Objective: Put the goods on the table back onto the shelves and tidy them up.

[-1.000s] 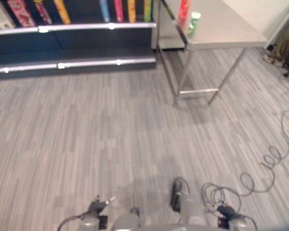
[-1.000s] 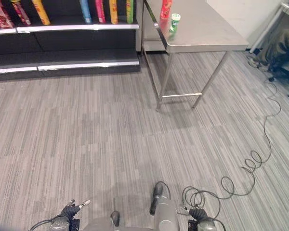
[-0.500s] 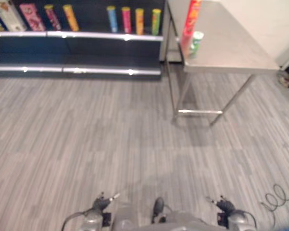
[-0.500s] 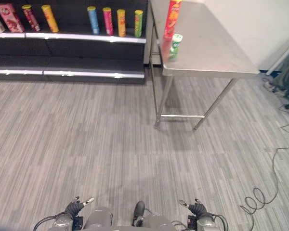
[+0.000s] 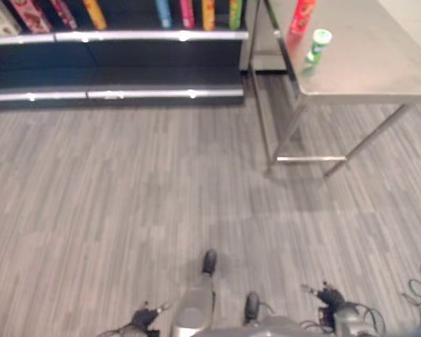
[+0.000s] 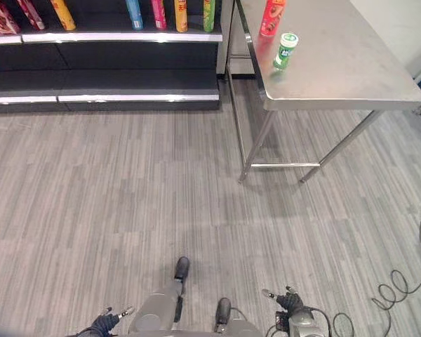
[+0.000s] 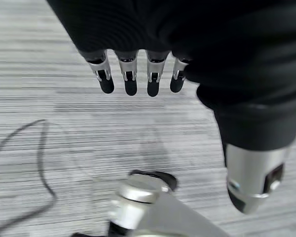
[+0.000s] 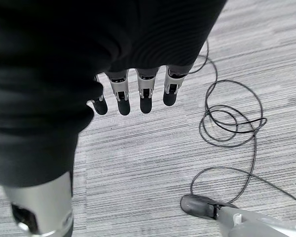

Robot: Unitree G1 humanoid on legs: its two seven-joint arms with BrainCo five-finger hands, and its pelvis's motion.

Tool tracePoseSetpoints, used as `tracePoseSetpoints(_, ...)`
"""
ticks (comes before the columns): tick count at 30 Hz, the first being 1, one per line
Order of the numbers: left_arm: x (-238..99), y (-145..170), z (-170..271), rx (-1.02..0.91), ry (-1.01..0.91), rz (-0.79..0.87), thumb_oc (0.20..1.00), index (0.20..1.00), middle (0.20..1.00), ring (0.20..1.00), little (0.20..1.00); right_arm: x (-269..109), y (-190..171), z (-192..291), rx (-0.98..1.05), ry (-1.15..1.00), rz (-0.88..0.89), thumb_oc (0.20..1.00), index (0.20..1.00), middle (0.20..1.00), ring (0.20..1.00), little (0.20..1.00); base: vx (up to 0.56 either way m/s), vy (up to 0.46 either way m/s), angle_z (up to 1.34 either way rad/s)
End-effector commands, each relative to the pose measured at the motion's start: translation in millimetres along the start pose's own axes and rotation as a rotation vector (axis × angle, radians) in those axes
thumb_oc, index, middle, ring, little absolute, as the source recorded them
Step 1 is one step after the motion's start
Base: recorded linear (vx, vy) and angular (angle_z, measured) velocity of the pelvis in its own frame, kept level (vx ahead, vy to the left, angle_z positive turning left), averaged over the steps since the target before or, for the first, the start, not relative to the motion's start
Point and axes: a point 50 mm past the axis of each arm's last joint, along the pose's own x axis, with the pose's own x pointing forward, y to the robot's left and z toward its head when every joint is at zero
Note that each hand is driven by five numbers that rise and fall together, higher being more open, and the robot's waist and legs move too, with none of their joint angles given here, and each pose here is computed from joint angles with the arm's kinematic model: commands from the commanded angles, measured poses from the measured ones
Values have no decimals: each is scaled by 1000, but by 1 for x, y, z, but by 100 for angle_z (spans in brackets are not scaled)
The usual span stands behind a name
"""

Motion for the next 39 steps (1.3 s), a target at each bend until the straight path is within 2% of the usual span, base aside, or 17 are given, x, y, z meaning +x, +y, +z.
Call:
tracePoseSetpoints(1,2,11,8,-16,-27,43,1000,1000,1000,1000,1000,2,0,22,-21,-78,4,1000,1000,1000,1000,1000,368,437,-23)
tracePoseSetpoints(9,4,42,26,-16,-87,119,1000,1000,1000,1000,1000,1,13,18,-31,-58,55,1000,1000,1000,1000,1000,318,327,-13)
tracePoseSetpoints(13,4,42,26,-16,-87,119,1000,1000,1000,1000,1000,1,13,18,-31,-58,55,1000,1000,1000,1000,1000,25,-1,-11)
tracePoseSetpoints(17,6,34,28,32,-78,95,1000,1000,1000,1000,1000,1,4,12,-6,-35,19,1000,1000,1000,1000,1000,531,124,16)
tracePoseSetpoints(21,6,24,35,87,-112,53,1000,1000,1000,1000,1000,-4,-9,-19,-3,47,-21,1000,1000,1000,1000,1000,1049,19,12)
tracePoseSetpoints(25,5,21,32,58,-111,37,1000,1000,1000,1000,1000,-2,-9,-4,6,-5,-17,1000,1000,1000,1000,1000,283,42,79)
tracePoseSetpoints(31,5,21,34,25,-112,49,1000,1000,1000,1000,1000,1,-8,14,-12,-55,-11,1000,1000,1000,1000,1000,153,28,-24)
tracePoseSetpoints(39,4,16,30,24,-102,37,1000,1000,1000,1000,1000,1,-10,12,-34,-44,-19,1000,1000,1000,1000,1000,94,90,-22)
